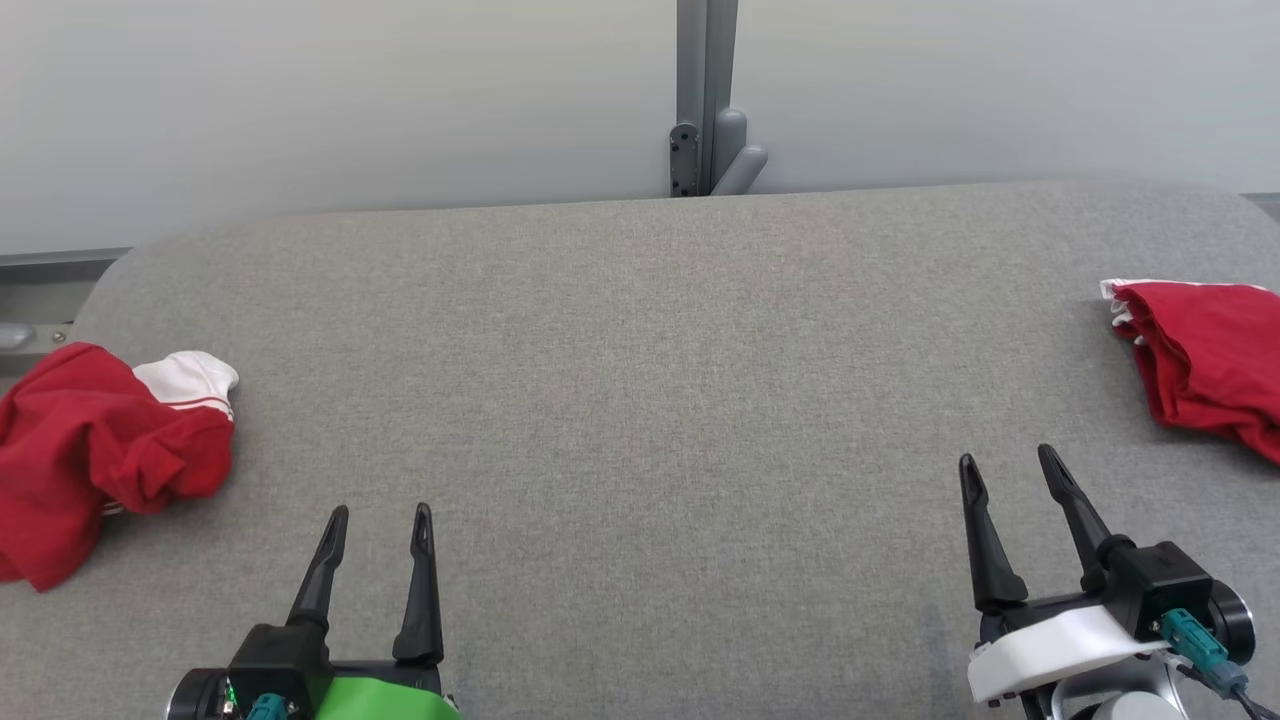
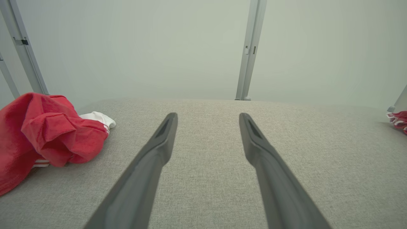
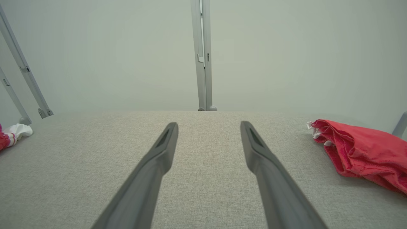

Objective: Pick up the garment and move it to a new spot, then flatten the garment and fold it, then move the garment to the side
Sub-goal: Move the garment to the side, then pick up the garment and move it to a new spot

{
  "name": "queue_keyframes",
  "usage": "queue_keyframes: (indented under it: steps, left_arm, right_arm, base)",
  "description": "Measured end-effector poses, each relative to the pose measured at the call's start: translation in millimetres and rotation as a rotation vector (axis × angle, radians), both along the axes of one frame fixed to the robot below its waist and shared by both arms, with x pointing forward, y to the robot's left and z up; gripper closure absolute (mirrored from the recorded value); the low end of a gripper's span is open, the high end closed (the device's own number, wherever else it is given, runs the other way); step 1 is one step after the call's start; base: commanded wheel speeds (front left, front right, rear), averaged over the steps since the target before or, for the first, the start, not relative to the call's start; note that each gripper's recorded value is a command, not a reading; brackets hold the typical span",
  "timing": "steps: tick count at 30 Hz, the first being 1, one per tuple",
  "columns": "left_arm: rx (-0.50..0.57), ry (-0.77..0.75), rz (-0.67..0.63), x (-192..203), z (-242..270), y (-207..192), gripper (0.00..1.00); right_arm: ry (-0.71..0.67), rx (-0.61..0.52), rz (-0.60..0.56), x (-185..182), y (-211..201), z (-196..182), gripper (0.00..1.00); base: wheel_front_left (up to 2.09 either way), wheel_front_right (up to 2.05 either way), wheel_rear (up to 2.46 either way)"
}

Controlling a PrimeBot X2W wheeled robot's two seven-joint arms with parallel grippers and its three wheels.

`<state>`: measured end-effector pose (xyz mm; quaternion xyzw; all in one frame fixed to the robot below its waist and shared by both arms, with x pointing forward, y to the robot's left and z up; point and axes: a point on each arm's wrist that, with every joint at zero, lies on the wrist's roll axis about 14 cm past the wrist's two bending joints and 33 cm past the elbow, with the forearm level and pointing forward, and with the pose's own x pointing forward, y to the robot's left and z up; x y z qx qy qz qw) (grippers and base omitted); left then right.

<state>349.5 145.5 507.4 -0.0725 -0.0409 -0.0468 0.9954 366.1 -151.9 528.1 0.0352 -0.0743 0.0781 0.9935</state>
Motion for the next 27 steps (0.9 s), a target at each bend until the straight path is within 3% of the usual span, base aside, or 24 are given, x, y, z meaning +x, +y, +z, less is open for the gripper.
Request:
queue_keyframes:
  steps: [27]
  left_arm:
    - [0.004, -0.005, 0.028, -20, 0, 9, 0.00]
  right_arm:
    - [0.002, 0.055, -0.005, -18, 0, 0, 0.00]
  base:
    - [0.00, 0.00, 0.00]
